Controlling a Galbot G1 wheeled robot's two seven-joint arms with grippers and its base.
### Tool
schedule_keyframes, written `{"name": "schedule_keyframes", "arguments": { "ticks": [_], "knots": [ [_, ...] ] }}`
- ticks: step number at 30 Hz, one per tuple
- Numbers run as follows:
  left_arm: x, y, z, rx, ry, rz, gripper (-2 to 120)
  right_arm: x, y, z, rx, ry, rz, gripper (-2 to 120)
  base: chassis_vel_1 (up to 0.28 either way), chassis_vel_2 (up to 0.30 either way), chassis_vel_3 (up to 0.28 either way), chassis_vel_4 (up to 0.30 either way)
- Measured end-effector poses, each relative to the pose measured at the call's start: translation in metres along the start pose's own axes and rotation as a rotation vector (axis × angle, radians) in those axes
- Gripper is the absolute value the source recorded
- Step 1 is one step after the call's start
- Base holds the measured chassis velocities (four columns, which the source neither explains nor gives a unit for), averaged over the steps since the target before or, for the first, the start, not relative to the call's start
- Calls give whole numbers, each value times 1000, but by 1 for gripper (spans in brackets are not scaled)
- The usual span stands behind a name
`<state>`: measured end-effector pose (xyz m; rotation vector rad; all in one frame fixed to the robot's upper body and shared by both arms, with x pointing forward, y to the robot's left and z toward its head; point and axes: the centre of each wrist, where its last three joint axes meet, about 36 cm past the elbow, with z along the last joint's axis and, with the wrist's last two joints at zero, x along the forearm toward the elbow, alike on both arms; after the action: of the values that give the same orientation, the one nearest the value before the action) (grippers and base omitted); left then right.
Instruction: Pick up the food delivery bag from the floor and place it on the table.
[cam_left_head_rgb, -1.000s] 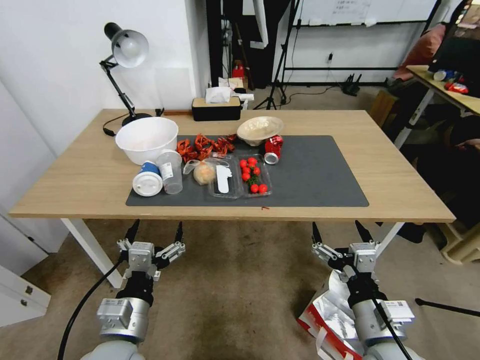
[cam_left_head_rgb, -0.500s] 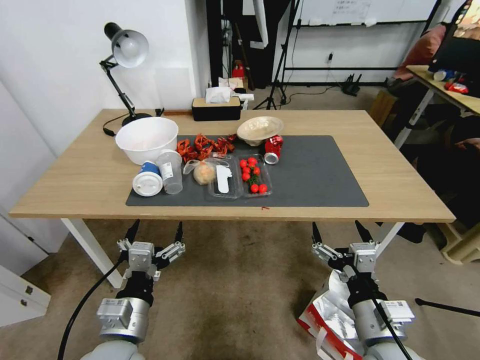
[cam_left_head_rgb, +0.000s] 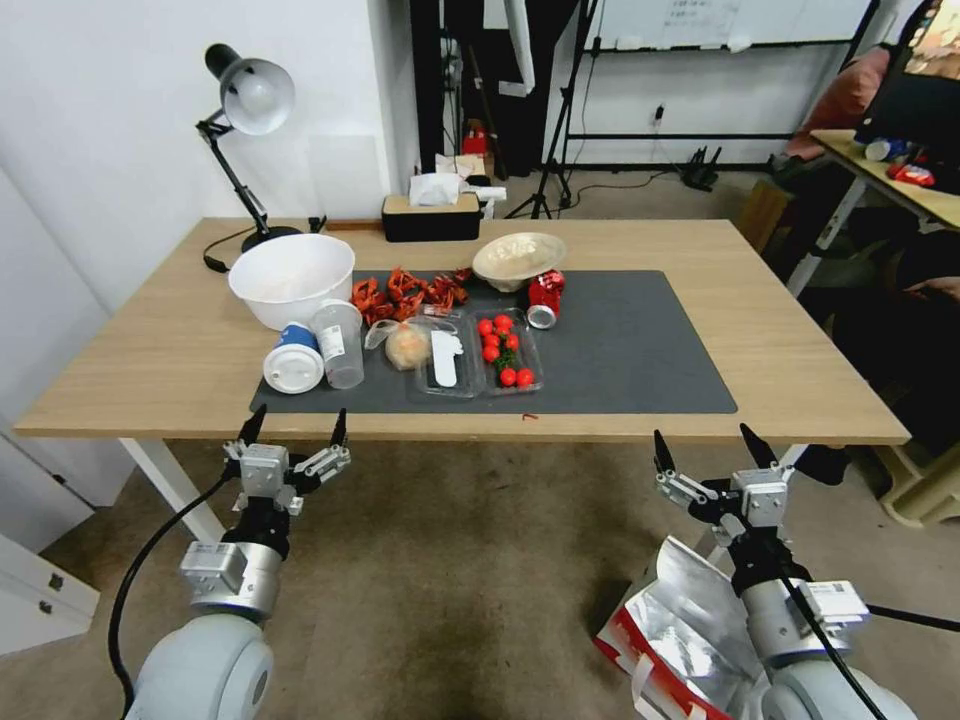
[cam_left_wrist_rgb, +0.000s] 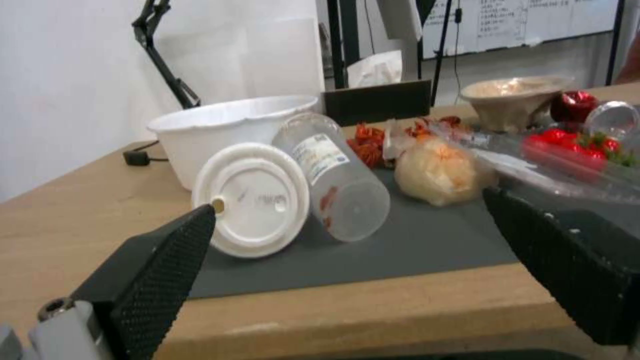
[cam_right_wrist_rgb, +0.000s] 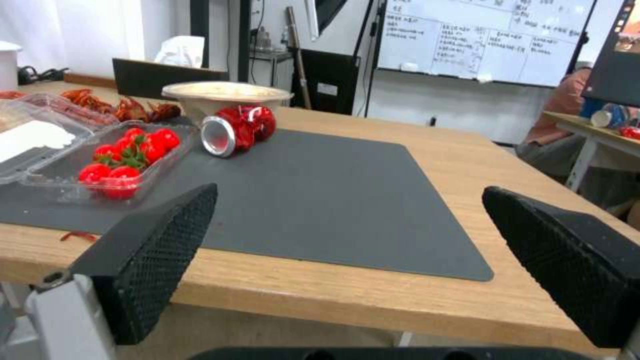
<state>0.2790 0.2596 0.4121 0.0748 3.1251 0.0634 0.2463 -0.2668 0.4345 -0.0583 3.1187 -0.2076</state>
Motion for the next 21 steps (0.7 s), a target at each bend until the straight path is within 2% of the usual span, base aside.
{"name": "schedule_keyframes", "arguments": {
  "ticks": [4, 10, 21],
  "knots": [
    [4, -1, 2, -10, 8, 1, 100, 0, -4, -1, 8, -5, 5, 100, 0, 0, 0, 0],
    [8, -1, 6, -17, -23, -4, 98, 0, -4, -3, 4, -21, 11, 100, 0, 0, 0, 0],
    [15, -4, 5, -20, 1, -16, 98, -1, -2, -2, -8, -27, 22, 100, 0, 0, 0, 0]
  ]
}}
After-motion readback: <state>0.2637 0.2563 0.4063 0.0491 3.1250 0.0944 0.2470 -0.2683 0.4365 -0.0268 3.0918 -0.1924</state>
